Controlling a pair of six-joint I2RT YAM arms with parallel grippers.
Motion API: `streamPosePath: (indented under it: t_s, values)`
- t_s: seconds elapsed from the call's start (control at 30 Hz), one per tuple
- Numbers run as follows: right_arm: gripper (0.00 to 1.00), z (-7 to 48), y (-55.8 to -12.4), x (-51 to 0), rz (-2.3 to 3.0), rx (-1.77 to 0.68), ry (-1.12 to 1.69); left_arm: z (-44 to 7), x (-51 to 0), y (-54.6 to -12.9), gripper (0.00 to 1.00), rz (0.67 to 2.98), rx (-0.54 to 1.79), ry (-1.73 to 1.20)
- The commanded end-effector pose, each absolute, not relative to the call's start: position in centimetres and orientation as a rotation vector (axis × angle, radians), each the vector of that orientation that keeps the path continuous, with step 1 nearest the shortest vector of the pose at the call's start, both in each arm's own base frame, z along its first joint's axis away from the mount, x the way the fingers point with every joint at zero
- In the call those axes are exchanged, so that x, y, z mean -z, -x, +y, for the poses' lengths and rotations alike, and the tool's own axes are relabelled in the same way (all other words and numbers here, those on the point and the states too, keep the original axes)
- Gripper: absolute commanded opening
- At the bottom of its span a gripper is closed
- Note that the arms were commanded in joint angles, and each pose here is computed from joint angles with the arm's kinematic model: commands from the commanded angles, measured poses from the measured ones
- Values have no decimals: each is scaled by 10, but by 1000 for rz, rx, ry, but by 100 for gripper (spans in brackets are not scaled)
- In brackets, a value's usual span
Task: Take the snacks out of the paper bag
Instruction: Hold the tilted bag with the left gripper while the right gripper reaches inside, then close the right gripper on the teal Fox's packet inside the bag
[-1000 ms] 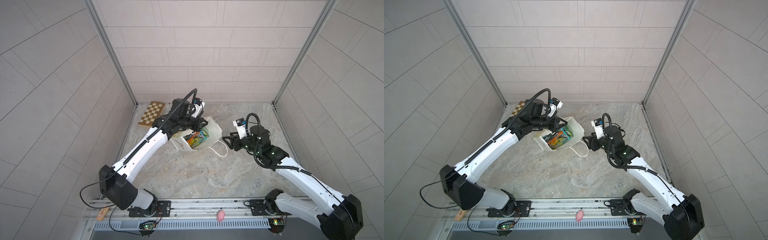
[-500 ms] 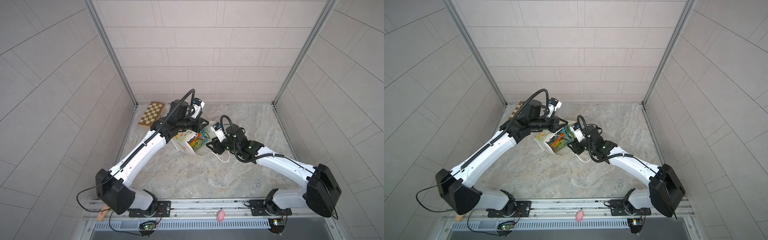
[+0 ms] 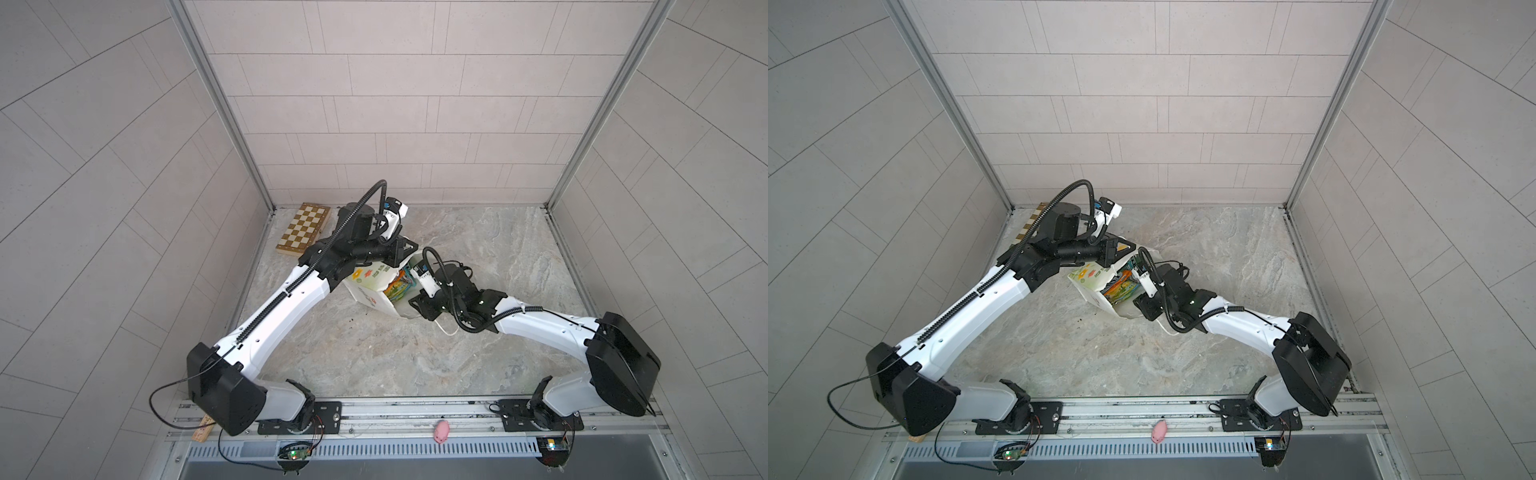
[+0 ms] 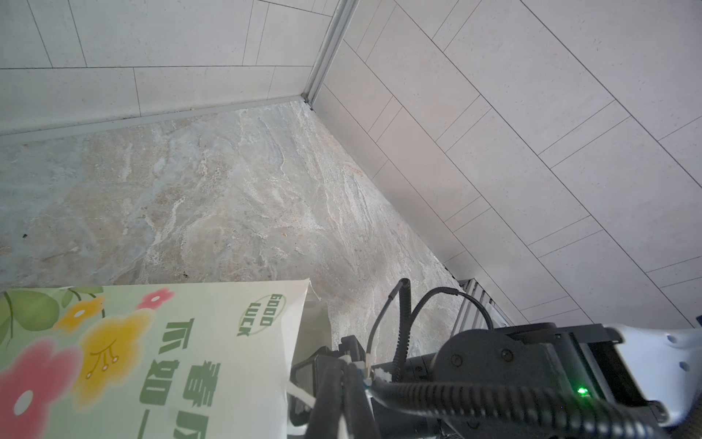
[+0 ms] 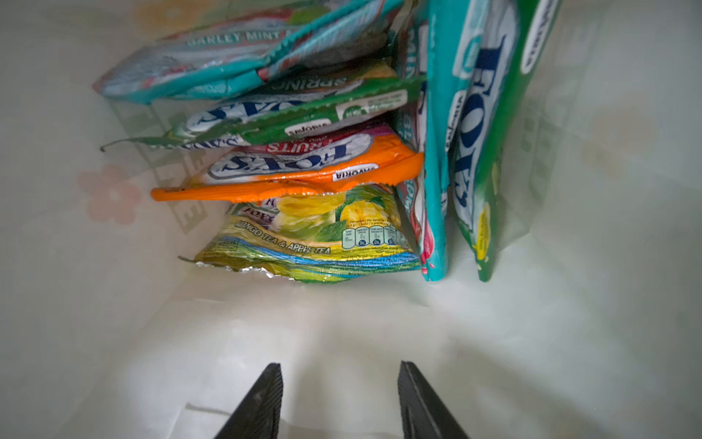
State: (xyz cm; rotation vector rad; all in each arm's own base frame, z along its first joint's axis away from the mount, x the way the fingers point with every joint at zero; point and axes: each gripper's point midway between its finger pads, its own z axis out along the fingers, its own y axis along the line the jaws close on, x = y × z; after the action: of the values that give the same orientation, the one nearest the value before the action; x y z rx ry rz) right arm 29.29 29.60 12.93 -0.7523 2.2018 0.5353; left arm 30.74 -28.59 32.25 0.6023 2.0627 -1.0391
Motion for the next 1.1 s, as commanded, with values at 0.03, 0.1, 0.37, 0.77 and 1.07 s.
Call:
streamPosePath:
  t_s: [0.03, 0.1, 0.37, 0.77, 1.07]
  values:
    - [47, 297, -306, -136, 2144, -473, 707, -285, -335, -303, 0, 2006, 1043, -613]
    - [46, 298, -311, -140, 2120, -472, 679, -286, -335, -302, 0, 2007, 1050, -618]
    - [40, 299, -334, -150, 2042, -439, 553, -288, -335, -299, 0, 2006, 1065, -633]
    - [32, 303, -361, -136, 2035, -316, 535, -291, -335, -294, 0, 2000, 1077, -654]
    - [32, 308, -374, -134, 2010, -276, 538, -292, -335, -293, 0, 1999, 1079, -661]
